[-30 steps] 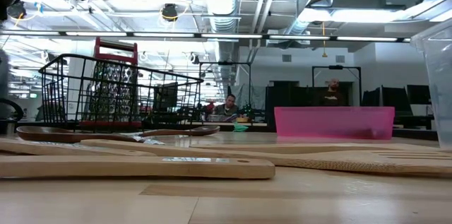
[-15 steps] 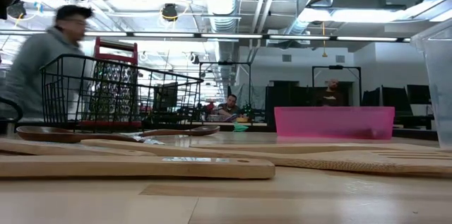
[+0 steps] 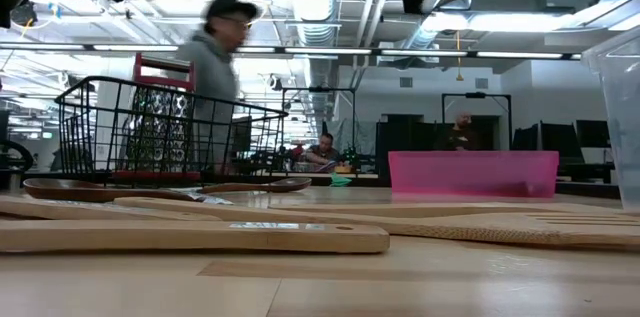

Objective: Pick & Place Kitchen Items
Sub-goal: Put the black knife into the red bin

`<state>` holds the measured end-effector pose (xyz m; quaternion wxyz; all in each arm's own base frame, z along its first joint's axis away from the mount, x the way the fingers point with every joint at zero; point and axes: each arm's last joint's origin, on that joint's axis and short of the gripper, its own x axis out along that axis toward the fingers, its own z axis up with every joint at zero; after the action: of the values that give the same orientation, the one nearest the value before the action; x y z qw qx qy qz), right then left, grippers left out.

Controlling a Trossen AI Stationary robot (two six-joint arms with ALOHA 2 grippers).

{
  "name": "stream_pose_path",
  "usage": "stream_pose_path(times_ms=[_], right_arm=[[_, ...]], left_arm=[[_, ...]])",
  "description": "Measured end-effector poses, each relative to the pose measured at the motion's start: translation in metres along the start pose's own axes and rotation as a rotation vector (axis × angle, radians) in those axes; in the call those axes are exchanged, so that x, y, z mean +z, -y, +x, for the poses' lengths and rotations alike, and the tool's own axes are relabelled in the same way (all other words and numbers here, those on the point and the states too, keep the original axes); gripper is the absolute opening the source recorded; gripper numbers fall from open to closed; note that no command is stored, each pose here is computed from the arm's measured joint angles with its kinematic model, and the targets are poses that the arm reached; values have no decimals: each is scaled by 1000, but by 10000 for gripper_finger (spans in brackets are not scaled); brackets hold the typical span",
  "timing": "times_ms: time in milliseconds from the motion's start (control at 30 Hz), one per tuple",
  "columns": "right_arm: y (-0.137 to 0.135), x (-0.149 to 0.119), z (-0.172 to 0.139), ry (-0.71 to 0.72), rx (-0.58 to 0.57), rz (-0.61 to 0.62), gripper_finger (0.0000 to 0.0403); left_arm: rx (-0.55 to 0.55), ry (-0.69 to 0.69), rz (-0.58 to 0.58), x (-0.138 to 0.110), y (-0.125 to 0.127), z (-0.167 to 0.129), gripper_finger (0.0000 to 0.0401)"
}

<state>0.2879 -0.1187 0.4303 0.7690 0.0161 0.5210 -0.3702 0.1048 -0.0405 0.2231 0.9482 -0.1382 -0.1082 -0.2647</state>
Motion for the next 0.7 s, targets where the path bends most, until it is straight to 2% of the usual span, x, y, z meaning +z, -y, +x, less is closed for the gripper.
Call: stream_pose_path(times_ms=[100, 200, 500, 700], right_arm=[[15, -6, 31, -80, -27, -3, 79], [21, -16, 60, -104, 36, 24, 79], [13, -69, 153, -137, 124, 94, 79], [0, -95, 197, -166, 185, 125, 79]], left_arm=[[1, 1, 0, 0, 0, 0, 2], [0, 1, 0, 0, 0, 0, 2], [-1, 5, 1, 0, 0, 0, 2], [-2, 6, 1, 1, 0, 0, 2]])
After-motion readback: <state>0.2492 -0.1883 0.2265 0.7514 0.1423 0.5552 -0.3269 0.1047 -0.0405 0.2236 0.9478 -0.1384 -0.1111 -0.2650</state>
